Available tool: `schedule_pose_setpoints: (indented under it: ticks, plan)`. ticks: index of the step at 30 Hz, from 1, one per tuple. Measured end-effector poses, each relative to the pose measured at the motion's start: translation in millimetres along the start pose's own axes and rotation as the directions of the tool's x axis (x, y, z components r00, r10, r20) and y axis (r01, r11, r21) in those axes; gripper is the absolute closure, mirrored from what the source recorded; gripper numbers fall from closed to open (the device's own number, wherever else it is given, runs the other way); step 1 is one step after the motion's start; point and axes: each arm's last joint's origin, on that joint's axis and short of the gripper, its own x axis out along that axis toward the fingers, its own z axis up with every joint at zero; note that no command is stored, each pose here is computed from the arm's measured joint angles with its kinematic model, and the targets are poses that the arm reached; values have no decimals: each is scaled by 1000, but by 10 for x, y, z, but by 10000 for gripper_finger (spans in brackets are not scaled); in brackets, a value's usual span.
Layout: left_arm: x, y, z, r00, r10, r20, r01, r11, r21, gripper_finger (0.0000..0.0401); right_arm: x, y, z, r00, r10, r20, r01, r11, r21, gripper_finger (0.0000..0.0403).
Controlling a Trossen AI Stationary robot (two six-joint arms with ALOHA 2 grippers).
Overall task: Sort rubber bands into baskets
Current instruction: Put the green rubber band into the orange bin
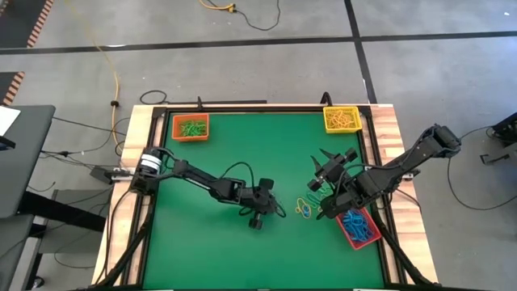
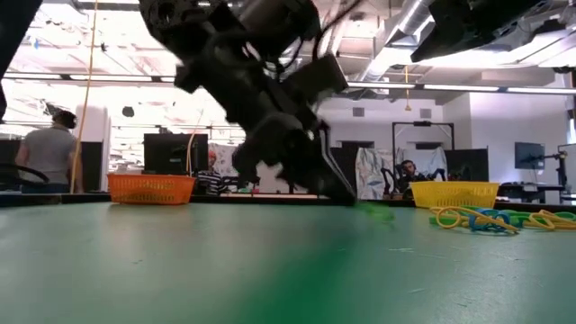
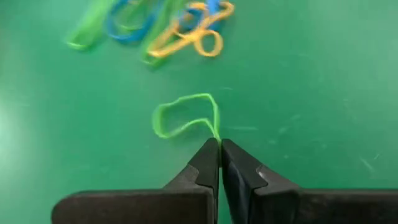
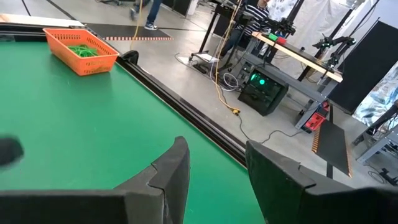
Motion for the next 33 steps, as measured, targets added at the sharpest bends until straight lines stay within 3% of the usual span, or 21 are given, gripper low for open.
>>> schedule_pose_setpoints:
  ticks: [6, 11, 21, 28, 33]
  plan:
    - [-375, 155, 119, 986, 143, -89, -139, 989, 45, 401, 0, 0, 0, 1000, 0, 0, 0, 1000, -1, 212]
    - [-708, 375, 136, 945, 267, -188, -263, 964, 50, 401, 0, 0, -1, 1000, 1, -1, -1, 1000, -1, 212]
    - [-1339, 906, -152, 764, 419, -491, -474, 880, 14, 401, 1, -1, -10, 1000, 9, -14, -9, 1000, -10, 212]
    - [-1766, 1228, -483, 698, 449, -558, -592, 800, -96, 401, 0, -1, -14, 1000, 14, -21, -15, 1000, -15, 212]
    - [-2039, 1348, -729, 675, 452, -584, -647, 743, -172, 401, 0, -2, -16, 1000, 16, -24, -16, 1000, -17, 212]
